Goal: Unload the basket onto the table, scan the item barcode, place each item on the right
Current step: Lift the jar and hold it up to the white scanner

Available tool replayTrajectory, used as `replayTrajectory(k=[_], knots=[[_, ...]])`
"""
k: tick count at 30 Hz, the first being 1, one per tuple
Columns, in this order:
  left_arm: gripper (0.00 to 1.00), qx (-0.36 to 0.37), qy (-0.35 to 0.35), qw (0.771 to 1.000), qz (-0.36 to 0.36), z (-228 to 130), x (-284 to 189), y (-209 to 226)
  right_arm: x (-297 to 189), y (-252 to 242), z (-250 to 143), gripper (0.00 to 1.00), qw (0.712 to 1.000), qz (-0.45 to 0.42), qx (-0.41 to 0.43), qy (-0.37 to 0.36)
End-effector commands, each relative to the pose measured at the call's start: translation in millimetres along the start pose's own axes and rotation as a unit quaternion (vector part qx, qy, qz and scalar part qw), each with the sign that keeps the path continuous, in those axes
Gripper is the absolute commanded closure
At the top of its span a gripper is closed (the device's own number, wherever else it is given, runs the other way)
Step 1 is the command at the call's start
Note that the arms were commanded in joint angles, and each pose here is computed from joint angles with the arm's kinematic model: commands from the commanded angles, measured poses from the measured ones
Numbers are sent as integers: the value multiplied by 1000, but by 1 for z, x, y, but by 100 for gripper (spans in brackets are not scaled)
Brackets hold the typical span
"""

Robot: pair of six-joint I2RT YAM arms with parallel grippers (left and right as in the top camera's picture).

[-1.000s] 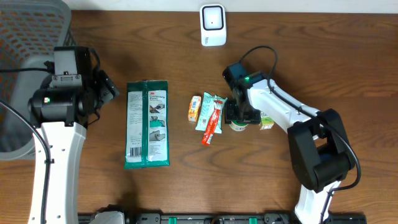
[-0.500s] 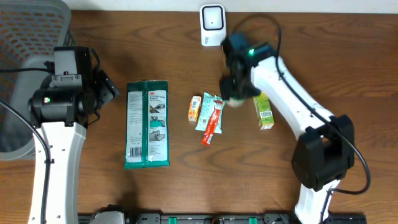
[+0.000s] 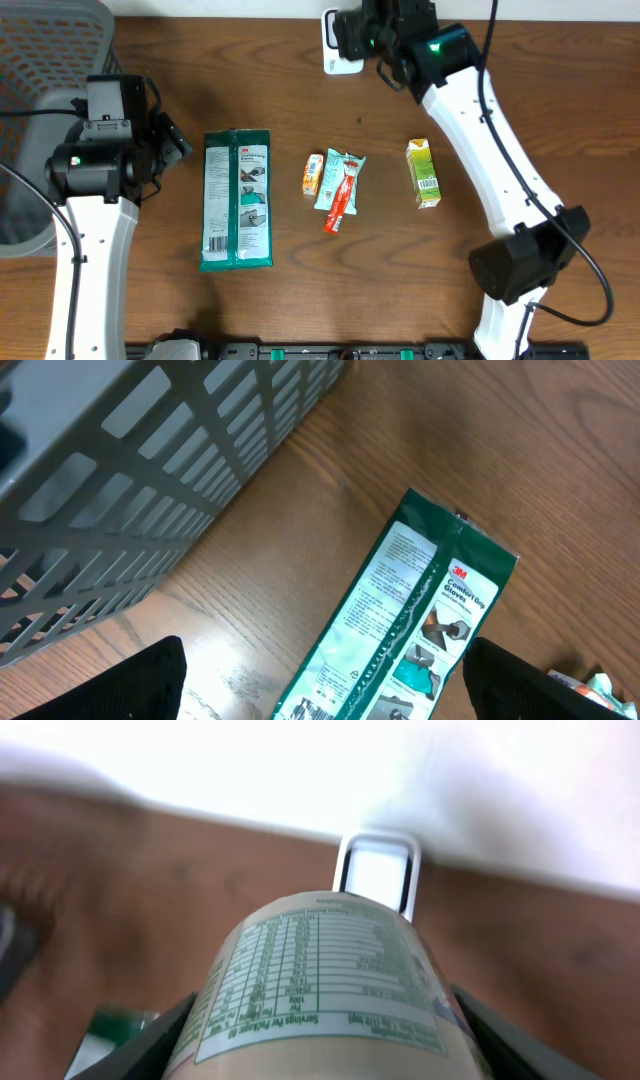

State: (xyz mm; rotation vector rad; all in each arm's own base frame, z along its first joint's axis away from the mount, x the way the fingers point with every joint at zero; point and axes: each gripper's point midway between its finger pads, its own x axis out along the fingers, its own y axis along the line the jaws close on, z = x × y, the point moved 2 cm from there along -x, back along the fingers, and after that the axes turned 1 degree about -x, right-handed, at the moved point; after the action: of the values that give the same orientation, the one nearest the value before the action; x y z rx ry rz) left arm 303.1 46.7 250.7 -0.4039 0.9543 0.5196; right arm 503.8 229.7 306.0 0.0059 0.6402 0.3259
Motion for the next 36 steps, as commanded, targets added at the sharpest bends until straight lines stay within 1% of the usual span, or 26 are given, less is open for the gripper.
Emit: replayTrajectory(k=[1, 4, 9, 14, 17, 20, 23, 34, 36], knots=[[11, 3, -7, 1000, 4, 3, -3, 3, 43, -19, -8, 99, 998, -58, -13, -17], [11, 3, -7, 1000, 4, 3, -3, 3, 80, -21, -6, 99, 996, -67, -16, -52], [11, 3, -7, 1000, 4, 3, -3, 3, 124, -26, -10, 99, 992, -81, -19, -92], [11, 3, -7, 1000, 4, 3, -3, 3, 158, -37, -9, 99, 978, -127, -77, -144], [11, 3, -7, 1000, 4, 3, -3, 3, 173, -39, -8, 99, 970, -134, -107, -174], [11, 3, -7, 1000, 4, 3, -3, 3, 184, -39, -7, 99, 961, -136, -115, -211], [11, 4, -7, 1000, 4, 3, -3, 3, 188, -40, -5, 99, 958, -136, -110, -229], [11, 3, -7, 1000, 4, 3, -3, 3, 188, -49, 0, 99, 955, -133, -105, -242], [11, 3, -7, 1000, 4, 3, -3, 3, 181, -48, 6, 99, 954, -133, -105, -246]])
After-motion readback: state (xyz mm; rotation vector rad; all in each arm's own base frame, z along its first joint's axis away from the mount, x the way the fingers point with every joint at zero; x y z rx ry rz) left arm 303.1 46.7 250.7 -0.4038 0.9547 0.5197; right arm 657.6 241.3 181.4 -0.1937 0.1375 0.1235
